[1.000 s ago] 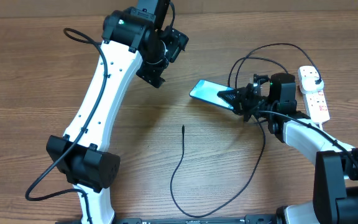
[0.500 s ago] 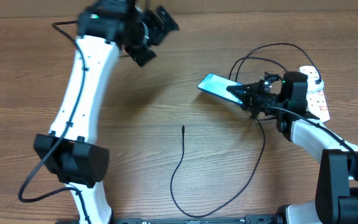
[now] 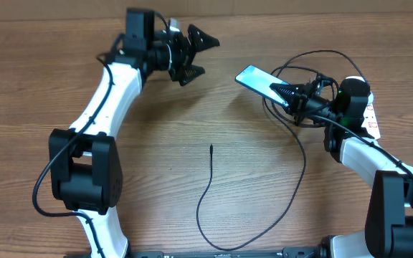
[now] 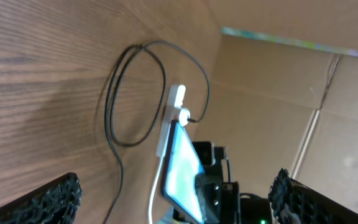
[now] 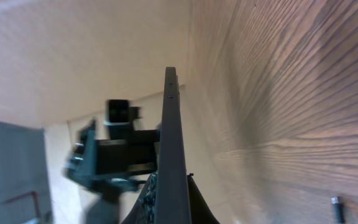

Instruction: Plug charger to phone and switch on socket

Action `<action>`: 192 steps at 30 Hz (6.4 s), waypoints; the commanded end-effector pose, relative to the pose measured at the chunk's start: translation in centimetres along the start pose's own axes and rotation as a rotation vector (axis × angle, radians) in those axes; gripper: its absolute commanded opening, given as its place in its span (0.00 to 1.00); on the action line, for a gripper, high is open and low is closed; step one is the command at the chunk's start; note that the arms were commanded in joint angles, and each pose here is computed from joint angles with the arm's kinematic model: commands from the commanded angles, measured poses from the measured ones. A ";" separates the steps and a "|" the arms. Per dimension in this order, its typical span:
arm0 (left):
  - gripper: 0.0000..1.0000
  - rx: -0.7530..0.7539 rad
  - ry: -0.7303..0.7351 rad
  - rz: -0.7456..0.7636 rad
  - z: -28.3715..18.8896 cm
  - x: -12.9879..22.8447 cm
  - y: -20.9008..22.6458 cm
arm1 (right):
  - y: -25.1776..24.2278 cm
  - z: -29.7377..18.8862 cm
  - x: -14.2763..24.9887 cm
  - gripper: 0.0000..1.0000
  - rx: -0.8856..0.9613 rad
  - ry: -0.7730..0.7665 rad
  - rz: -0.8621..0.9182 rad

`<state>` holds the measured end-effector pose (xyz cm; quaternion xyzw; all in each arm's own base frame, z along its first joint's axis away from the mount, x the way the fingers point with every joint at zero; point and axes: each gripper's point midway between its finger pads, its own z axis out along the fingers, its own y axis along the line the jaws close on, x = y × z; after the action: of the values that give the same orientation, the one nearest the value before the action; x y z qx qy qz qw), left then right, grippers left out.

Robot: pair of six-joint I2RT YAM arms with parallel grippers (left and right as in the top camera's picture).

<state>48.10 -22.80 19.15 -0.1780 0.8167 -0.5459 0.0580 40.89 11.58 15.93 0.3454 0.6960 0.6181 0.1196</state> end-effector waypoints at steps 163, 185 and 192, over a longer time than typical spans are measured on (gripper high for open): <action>0.04 0.179 0.014 0.221 -9.5 -3.4 3.9 | -13.2 3.9 12.8 0.96 1.037 0.077 -0.967; 0.04 0.132 -0.031 0.222 -9.3 -4.3 4.6 | -15.8 5.8 13.9 0.95 1.087 0.171 -0.956; 0.04 0.133 -0.031 0.222 -9.3 -4.3 4.6 | -16.1 6.4 14.2 0.97 1.145 0.163 -0.973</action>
<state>48.44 -11.48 18.00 -0.1057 0.7954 -0.5806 0.1379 28.06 25.26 2.65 -0.0493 0.9900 0.0682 0.1134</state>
